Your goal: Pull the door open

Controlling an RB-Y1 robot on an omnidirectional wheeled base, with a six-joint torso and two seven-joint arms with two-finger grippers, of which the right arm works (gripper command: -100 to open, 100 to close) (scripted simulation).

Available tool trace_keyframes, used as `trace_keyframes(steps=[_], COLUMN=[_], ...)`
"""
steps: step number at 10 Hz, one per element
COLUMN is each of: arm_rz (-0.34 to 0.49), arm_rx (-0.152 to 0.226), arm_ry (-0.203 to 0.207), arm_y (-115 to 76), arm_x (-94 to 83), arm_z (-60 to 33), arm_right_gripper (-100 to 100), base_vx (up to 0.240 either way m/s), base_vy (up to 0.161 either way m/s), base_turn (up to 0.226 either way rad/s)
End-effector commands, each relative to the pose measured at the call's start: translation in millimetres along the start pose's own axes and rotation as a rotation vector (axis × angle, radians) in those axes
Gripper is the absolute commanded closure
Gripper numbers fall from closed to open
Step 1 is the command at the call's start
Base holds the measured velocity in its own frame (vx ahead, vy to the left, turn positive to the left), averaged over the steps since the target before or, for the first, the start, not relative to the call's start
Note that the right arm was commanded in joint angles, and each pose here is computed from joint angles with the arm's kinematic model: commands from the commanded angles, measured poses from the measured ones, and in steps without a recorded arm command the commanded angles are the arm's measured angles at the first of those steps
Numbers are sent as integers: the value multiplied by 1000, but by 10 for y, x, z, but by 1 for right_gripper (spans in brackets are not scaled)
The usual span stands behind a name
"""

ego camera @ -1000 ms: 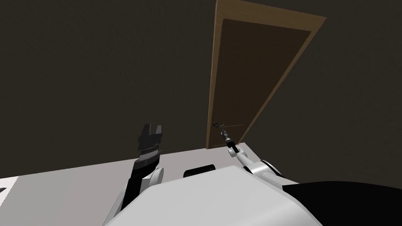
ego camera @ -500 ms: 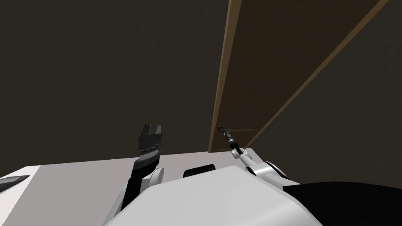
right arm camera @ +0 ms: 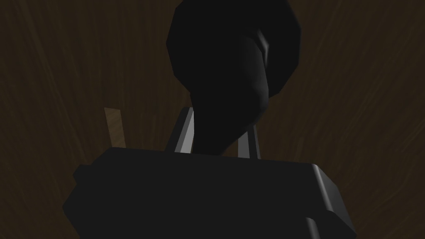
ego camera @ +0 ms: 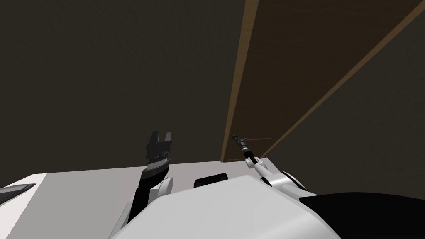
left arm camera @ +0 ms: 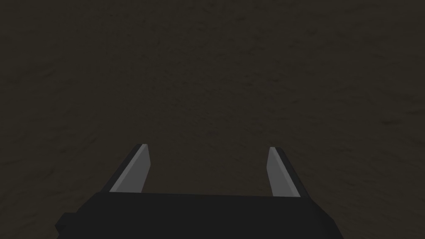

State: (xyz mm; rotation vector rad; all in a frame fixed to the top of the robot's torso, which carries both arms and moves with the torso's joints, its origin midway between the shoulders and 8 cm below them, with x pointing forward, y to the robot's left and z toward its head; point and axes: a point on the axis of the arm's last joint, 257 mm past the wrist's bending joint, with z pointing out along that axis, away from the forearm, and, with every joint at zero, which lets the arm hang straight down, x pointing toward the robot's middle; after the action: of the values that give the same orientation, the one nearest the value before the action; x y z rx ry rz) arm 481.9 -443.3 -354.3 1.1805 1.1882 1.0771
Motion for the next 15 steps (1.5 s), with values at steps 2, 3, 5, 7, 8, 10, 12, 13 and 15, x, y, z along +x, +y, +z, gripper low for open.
trace_keyframes(steps=[2, 3, 5, 7, 8, 10, 12, 13, 15], arm_rz=[-2, -2, -4, -6, -7, -8, -8, -8, -8], arm_rx=[0, 0, 0, -4, -7, -10, -11, -11, -8], arm_ry=[1, 1, 30, 55, 73, 110, 140, 153, 163], arm_y=[0, 0, -12, -3, 2, 8, 10, 10, -19], arm_x=[3, 3, 28, 48, 64, 98, 126, 138, 111], arm_z=[-3, -3, -54, -89, -115, -171, -220, -240, -333], arm_right_gripper=[100, 100, 100, 100, 100, 100, 100, 100, 100], base_vx=[-12, 0, -124, -181, -175, -190, -197, -198, -106], base_vy=[-1, 0, -50, -63, -54, -66, -85, -76, -37], base_turn=[0, 0, 79, 79, 76, 90, 82, 61, 73])
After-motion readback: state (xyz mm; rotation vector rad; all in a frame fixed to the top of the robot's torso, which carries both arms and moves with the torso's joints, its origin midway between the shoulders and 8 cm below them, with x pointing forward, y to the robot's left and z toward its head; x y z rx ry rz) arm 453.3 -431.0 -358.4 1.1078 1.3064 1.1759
